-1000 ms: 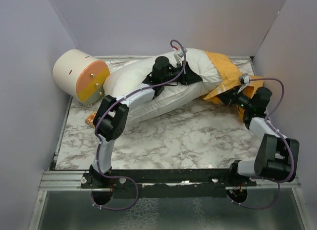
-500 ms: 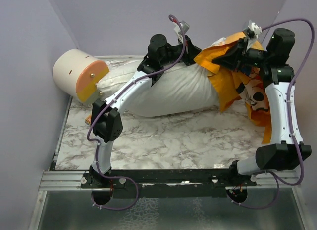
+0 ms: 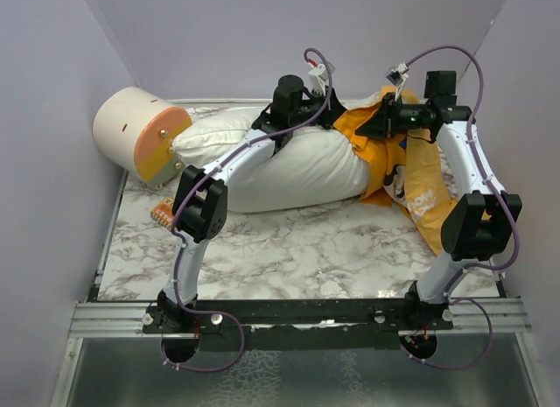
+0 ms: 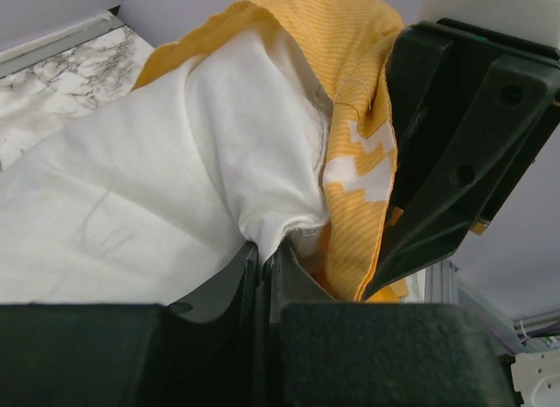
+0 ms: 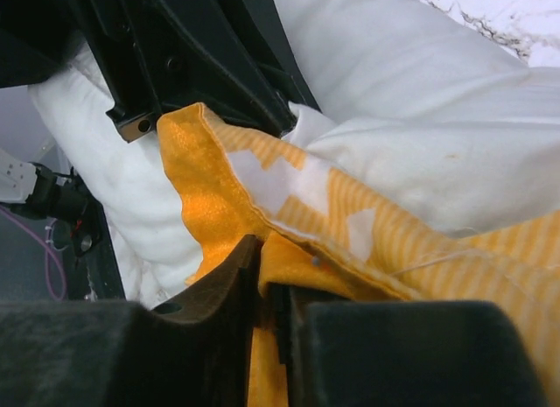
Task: Put the pillow into the pillowcase
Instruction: Stuff the pillow into the pillowcase.
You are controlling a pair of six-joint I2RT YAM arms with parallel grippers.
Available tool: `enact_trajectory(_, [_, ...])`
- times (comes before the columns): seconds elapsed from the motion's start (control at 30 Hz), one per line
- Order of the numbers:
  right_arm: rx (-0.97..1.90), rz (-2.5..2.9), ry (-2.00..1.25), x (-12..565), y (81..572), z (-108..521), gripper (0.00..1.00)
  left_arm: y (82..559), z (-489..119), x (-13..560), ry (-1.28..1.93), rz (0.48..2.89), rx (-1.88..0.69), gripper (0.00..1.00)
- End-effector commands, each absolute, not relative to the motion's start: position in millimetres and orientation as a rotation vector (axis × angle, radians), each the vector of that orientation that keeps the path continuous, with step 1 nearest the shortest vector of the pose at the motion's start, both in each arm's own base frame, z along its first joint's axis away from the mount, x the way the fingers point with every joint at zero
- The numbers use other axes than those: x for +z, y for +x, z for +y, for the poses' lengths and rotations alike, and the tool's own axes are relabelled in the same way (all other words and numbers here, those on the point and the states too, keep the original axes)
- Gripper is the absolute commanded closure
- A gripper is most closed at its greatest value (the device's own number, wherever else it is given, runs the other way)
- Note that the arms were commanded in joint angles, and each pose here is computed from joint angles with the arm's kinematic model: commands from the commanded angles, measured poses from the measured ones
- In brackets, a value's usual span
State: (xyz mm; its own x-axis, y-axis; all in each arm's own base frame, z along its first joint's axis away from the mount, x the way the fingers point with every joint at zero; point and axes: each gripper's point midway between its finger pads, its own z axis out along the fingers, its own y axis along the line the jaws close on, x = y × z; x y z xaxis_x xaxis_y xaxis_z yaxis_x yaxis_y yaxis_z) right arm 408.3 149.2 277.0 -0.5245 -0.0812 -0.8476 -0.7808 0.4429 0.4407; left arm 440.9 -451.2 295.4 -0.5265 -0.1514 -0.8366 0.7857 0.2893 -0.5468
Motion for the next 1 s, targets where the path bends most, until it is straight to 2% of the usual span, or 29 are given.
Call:
enact_trajectory(0.0, [1.073,1.942,-0.740,265.9,419.3,152.5,0.79,474.3,-434.4,276.5,0.462,1.776,-1.271,0.86])
enact_trajectory(0.17, [1.048,1.911,-0.751,278.1,421.3,151.7,0.60,510.5,-380.2,341.9,0.395,1.598,-0.963,0.33])
enact_trajectory(0.23, [1.047,1.903,-0.750,282.7,422.2,150.9,0.54,514.0,-348.9,386.0,0.360,1.477,-0.858,0.19])
enact_trajectory(0.27, [1.046,1.898,-0.751,284.9,423.1,150.2,0.51,513.5,-332.7,405.0,0.345,1.433,-0.821,0.15])
enact_trajectory(0.37, [1.040,1.875,-0.754,295.4,426.6,147.5,0.43,499.6,-298.2,443.6,0.386,1.375,-0.769,0.14])
enact_trajectory(0.43, [1.026,1.860,-0.752,302.8,430.3,143.8,0.40,482.3,-286.9,443.6,0.461,1.398,-0.712,0.14])
enact_trajectory(0.53, [1.008,1.843,-0.749,312.6,434.0,137.4,0.37,448.0,-266.3,425.5,0.535,1.463,-0.629,0.14])
enact_trajectory(0.67, [0.985,1.839,-0.747,315.5,436.0,133.7,0.35,407.1,-228.6,368.8,0.509,1.597,-0.554,0.13])
enact_trajectory(0.87, [0.997,1.864,-0.730,303.9,437.6,133.3,0.34,354.9,-158.6,331.9,0.287,1.673,-0.509,0.12])
enact_trajectory(0.97, [0.995,1.878,-0.723,298.6,439.4,132.5,0.34,331.2,-122.4,332.6,0.144,1.660,-0.441,0.07])
